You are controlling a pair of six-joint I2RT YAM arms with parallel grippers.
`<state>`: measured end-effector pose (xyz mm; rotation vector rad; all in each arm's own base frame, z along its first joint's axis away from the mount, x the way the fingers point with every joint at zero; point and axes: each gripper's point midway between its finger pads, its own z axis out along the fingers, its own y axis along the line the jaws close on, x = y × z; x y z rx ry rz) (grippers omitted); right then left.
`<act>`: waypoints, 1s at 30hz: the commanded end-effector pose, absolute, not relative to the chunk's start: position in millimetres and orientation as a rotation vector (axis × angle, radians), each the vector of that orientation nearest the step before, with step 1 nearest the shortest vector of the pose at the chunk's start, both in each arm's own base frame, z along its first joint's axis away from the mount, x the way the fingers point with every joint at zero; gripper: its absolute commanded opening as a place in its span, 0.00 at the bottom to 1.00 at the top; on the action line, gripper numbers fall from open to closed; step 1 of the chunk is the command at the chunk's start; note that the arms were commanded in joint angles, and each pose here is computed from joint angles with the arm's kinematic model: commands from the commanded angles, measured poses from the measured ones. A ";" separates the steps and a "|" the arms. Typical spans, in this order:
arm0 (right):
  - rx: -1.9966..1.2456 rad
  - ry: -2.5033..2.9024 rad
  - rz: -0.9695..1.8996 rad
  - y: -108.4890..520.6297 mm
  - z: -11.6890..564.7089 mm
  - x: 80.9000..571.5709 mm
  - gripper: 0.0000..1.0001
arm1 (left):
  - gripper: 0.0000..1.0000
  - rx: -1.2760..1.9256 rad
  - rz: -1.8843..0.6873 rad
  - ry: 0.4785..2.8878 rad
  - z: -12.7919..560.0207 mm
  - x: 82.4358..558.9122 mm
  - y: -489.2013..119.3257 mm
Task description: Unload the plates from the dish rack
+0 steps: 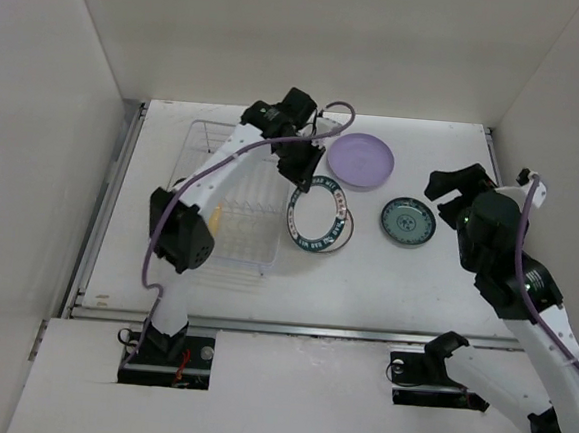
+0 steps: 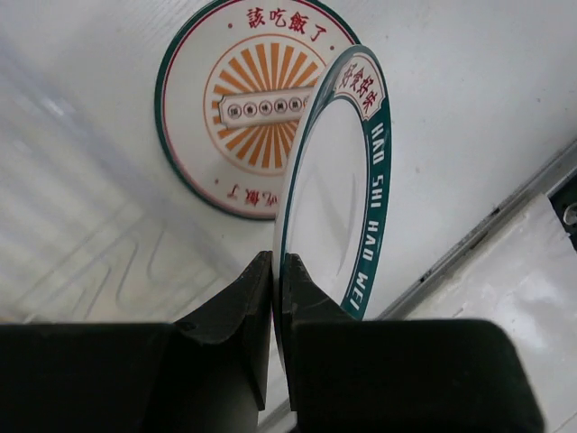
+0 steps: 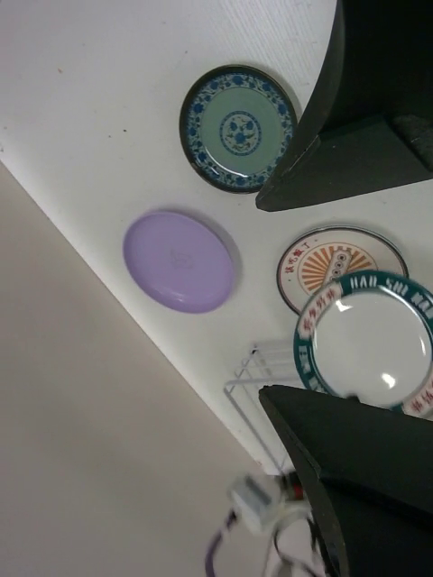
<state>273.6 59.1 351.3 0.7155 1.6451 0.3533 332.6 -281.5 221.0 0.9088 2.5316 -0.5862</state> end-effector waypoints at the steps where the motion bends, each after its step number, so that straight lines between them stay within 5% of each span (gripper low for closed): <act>1: 0.724 1.626 0.308 49.6 347.8 270.6 0.84 | 0.00 0.895 -0.724 2.467 222.8 350.4 -312.2; 6: 0.696 1.689 0.303 52.2 331.9 263.7 0.84 | 0.01 0.908 -0.750 2.524 189.8 359.1 -323.0; 8: 0.689 1.695 0.313 54.3 331.5 263.5 0.84 | 0.14 0.903 -0.715 2.567 176.1 360.5 -319.5; 14: 0.670 1.699 0.328 57.7 333.0 264.1 0.84 | 0.20 0.864 -0.524 2.617 149.9 374.4 -301.5; 18: 0.629 1.708 0.330 62.5 338.1 267.3 0.84 | 0.44 0.862 -0.511 2.617 149.5 375.4 -300.3; 22: 0.613 1.709 0.336 65.8 339.3 270.4 0.84 | 0.51 0.795 -0.323 2.587 160.8 389.9 -279.3; 24: 0.583 1.714 0.365 73.4 341.4 273.4 0.84 | 0.67 0.783 -0.301 2.520 185.7 394.9 -276.2; 30: 0.479 1.780 0.382 91.6 331.9 280.9 0.84 | 0.88 0.760 -0.027 2.335 273.5 393.5 -223.2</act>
